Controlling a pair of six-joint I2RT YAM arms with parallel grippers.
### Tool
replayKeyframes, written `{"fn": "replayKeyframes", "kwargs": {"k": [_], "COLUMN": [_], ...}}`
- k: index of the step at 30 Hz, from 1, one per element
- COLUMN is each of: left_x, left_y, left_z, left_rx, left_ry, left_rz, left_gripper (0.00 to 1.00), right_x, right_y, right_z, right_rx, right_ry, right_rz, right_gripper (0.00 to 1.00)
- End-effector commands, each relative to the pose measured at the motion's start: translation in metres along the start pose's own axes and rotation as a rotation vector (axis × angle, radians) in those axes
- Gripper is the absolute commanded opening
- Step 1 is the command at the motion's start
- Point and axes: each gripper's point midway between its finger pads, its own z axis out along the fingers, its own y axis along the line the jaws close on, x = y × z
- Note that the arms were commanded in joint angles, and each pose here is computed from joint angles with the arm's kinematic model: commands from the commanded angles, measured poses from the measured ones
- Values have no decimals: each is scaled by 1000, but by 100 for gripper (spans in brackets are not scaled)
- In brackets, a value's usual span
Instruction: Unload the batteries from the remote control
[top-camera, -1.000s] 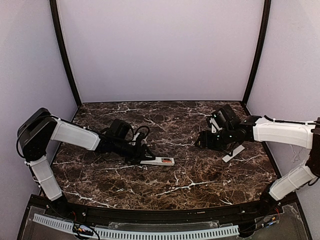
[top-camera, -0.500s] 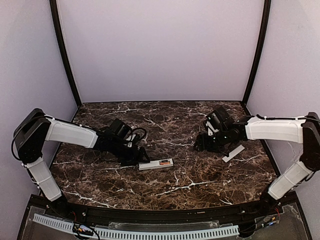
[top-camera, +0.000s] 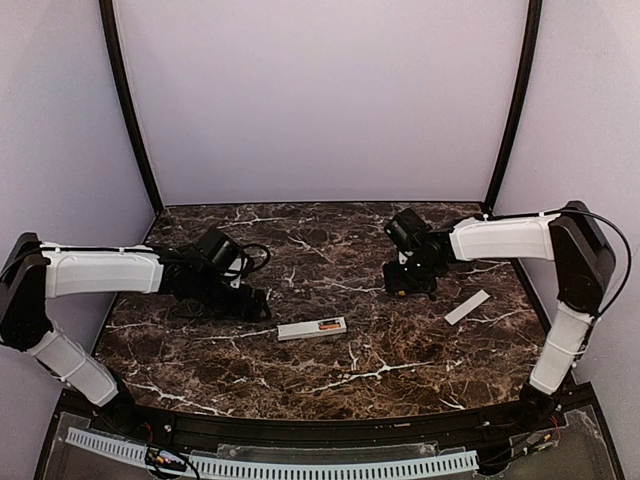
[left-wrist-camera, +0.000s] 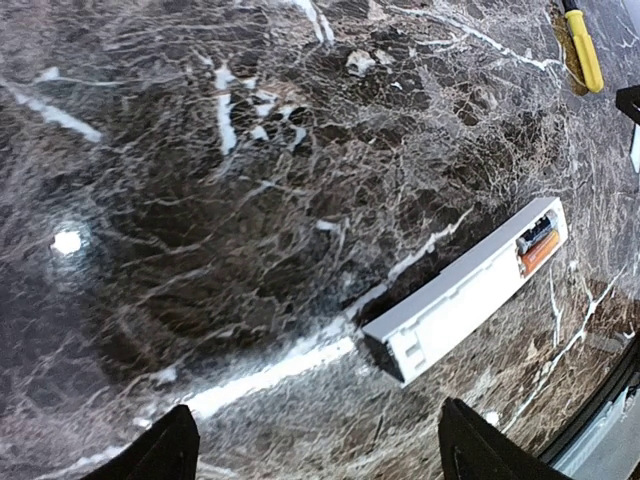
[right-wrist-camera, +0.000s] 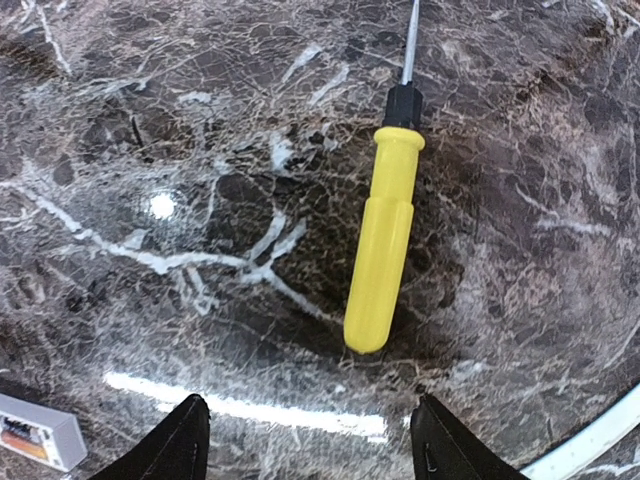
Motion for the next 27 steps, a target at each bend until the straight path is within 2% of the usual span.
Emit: {"fn": "replayKeyframes", "kwargs": {"k": [1,8,14,19,27], "left_x": [19,38,41,37,32], "left_y": [29,40,45,44,39], "left_z": [-32,-64,-81,-83,-83], "left_rx": [-120,-113,-104,-106,-98], "left_ry": [-12,-83,-158,-166,-168], "left_rz": [38,9,-18,-16,2], "left_gripper": [84,83,82,81,80], "right_x": [-11,-18,-17,-16,-11], "right_y": [-19,-27,-19,-21,-27], "right_z": [10,29,44,50,52], "right_rx": [128,163,130,139,128], "right_ry": [-4,19,36,42,38], "right_rz": [-32,-48,-62,-67,-77], "right_gripper": [66,57,43,32,0]}}
